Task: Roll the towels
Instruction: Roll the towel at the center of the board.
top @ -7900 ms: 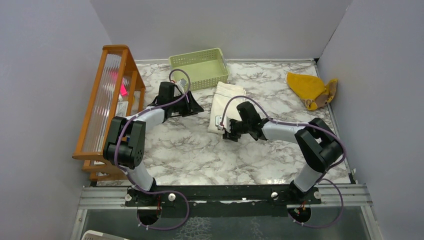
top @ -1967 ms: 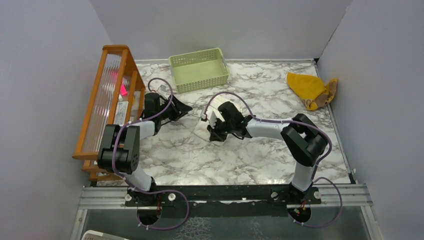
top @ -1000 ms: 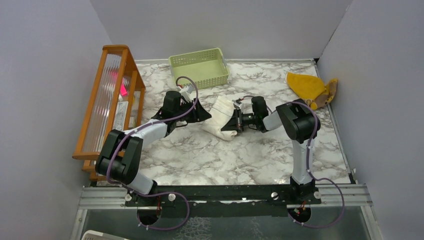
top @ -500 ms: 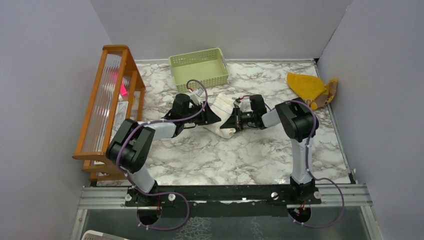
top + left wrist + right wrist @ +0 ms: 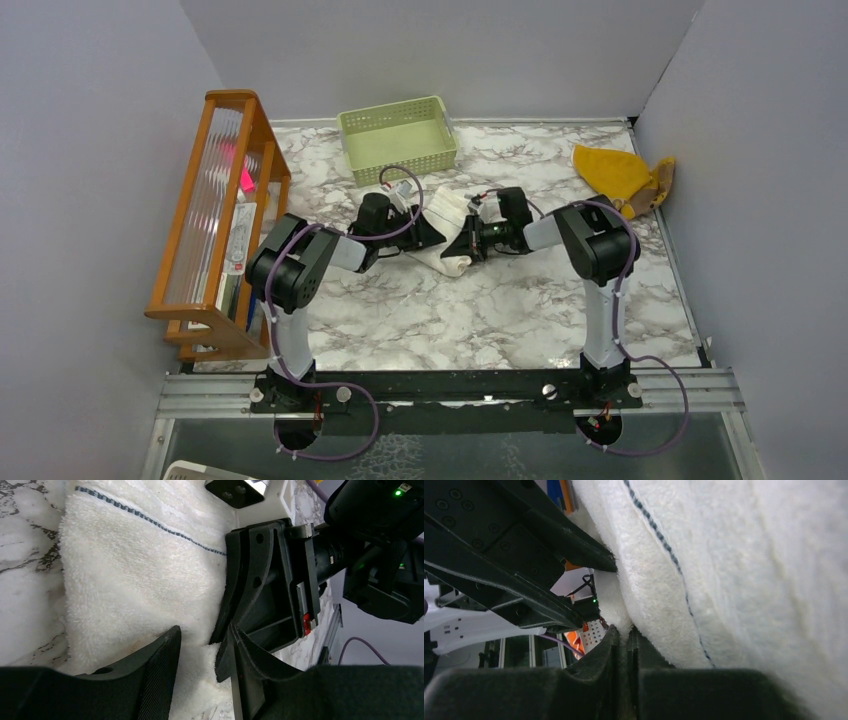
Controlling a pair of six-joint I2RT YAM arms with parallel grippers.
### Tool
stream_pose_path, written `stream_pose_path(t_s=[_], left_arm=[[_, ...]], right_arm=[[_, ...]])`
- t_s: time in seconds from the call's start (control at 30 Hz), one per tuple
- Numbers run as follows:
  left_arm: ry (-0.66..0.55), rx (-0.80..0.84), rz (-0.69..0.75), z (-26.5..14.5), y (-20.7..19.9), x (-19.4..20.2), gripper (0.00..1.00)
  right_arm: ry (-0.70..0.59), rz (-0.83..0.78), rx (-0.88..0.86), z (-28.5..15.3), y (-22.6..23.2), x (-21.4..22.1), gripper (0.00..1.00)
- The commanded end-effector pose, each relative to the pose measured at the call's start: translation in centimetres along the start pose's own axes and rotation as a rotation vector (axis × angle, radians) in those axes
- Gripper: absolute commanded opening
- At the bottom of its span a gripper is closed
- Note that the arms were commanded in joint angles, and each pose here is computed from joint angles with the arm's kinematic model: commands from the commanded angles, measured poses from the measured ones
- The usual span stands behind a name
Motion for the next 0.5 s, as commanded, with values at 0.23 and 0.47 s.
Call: stream_pose_path(t_s=[0.23,0.47], left_arm=[[0.042,-0.253,-0.05,0.2,4.5,4.0,0.41],[0.087,-0.289,-0.06,0.3,4.9,5.7,0.41]], right_arm=[[-0.262,-0.22,0.428,-2.9,0.6,-1.4,0.43],[-0.454,-0.396,0.626,-6.2,0.9,-1.2,0.44]])
Point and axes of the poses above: each gripper's point midway between its finger pads, its own z axis out along the fingers, its own y axis along the line the jaws close on, x = y × z, the point moved 8 cm from there along -z, back along the fingers, and after that the axes turned 14 degrees about z, right-handed, at the moved point
